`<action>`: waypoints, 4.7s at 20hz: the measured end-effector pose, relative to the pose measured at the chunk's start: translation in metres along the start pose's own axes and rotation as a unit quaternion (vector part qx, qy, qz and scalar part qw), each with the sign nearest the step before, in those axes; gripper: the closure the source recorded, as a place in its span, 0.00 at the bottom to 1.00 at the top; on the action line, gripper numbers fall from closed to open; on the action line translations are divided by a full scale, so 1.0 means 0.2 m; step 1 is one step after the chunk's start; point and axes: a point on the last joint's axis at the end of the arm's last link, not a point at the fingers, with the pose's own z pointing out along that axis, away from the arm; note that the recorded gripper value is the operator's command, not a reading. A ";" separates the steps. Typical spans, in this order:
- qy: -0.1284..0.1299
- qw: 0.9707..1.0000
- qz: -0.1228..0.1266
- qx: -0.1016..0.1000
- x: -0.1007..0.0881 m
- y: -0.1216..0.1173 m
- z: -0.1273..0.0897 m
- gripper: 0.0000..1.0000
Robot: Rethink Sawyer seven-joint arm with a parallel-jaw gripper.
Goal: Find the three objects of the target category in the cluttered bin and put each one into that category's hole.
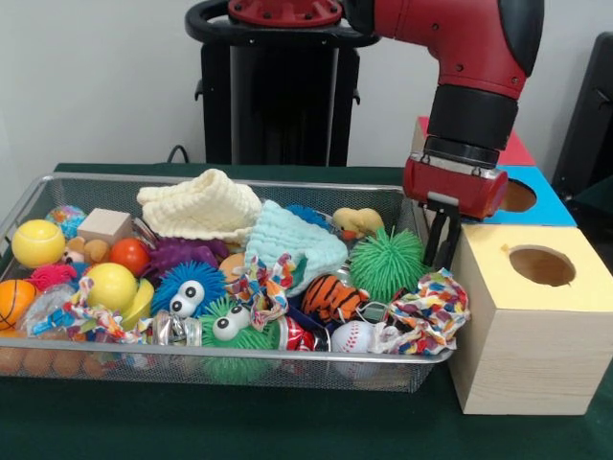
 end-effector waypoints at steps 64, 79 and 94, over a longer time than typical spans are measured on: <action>-0.102 0.995 0.000 0.010 -0.92 -0.32 0.22 0.00; -0.083 0.995 -0.020 0.054 -0.80 -0.17 0.16 0.00; -0.084 0.993 0.001 0.081 -0.75 -0.08 0.12 0.00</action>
